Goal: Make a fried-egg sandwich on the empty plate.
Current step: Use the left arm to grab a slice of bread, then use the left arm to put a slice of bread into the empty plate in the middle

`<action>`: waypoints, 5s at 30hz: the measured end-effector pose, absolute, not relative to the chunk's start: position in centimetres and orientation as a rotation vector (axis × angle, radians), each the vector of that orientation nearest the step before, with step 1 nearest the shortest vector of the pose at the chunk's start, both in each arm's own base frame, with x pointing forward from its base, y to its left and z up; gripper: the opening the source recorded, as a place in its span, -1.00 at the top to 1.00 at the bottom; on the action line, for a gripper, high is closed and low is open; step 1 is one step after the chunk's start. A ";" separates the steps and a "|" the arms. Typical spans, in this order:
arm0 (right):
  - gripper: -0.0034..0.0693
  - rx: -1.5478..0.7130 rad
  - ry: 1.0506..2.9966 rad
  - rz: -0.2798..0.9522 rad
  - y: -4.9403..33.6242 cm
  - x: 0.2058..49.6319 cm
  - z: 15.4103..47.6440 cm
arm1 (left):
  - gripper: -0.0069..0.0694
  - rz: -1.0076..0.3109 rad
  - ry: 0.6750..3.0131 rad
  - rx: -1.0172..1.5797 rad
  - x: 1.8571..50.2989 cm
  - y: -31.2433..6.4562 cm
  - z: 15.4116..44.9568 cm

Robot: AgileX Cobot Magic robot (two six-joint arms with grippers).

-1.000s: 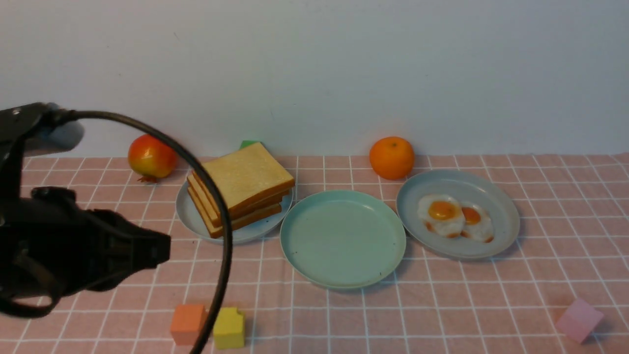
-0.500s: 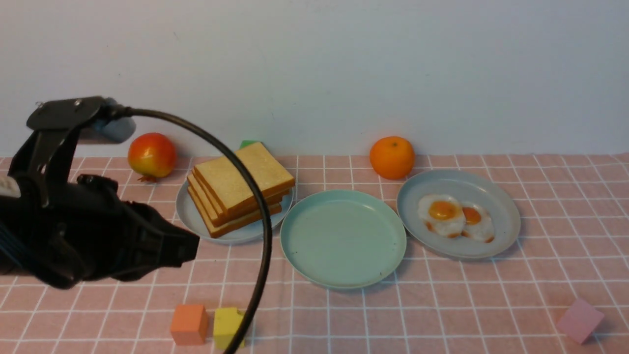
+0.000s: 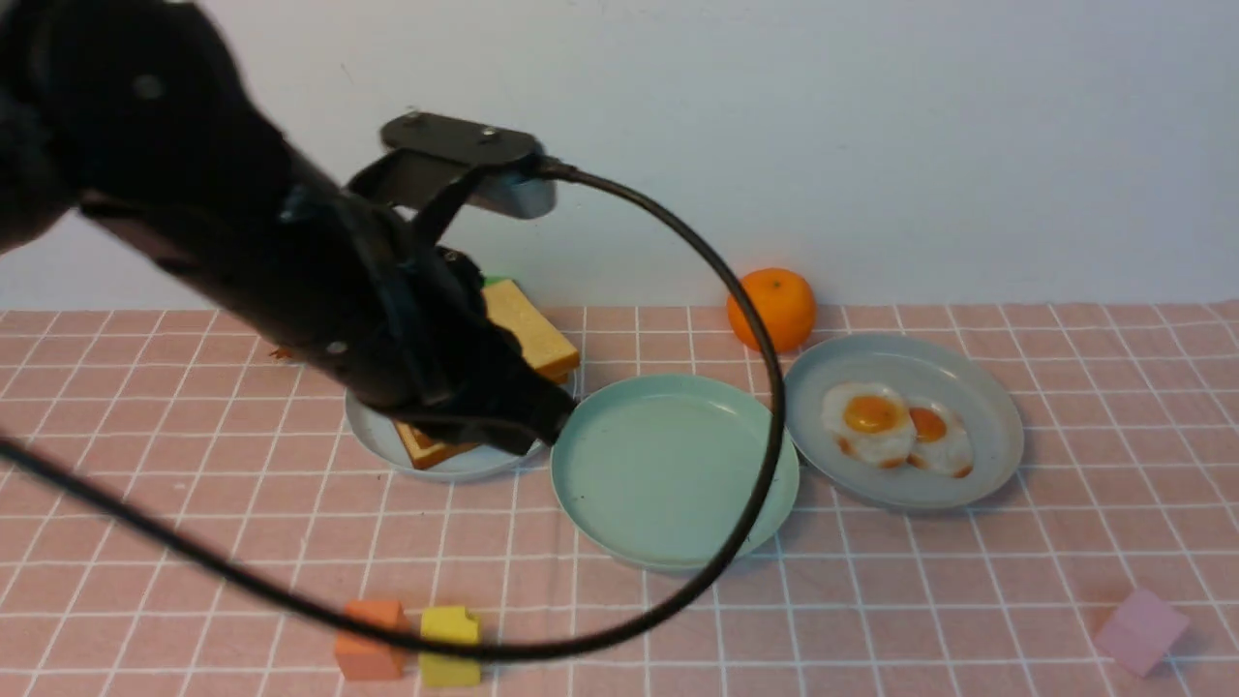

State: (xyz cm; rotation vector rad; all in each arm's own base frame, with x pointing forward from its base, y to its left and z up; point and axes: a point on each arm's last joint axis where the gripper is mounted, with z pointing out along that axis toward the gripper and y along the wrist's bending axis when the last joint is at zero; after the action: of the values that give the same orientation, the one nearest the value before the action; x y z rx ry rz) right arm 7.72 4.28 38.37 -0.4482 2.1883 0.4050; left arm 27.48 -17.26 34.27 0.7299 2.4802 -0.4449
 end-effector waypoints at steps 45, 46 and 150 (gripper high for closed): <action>0.85 -0.636 2.060 0.296 5.2 9.0 40.1 | -0.12 0.236 2.366 0.851 42.8 -20.5 21.7; 0.85 -0.636 2.060 0.296 5.2 9.0 40.1 | -0.12 0.227 2.368 0.841 42.7 -20.4 22.0; 0.73 -0.641 1.990 0.362 3.1 3.3 40.6 | 0.69 -0.116 2.146 1.294 35.8 -29.5 20.0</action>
State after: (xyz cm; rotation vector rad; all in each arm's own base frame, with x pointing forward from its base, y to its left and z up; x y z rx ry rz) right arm 3.25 3.07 40.59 -0.6414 1.9900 0.3619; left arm 35.79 -29.53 20.01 1.2940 2.1456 -0.1158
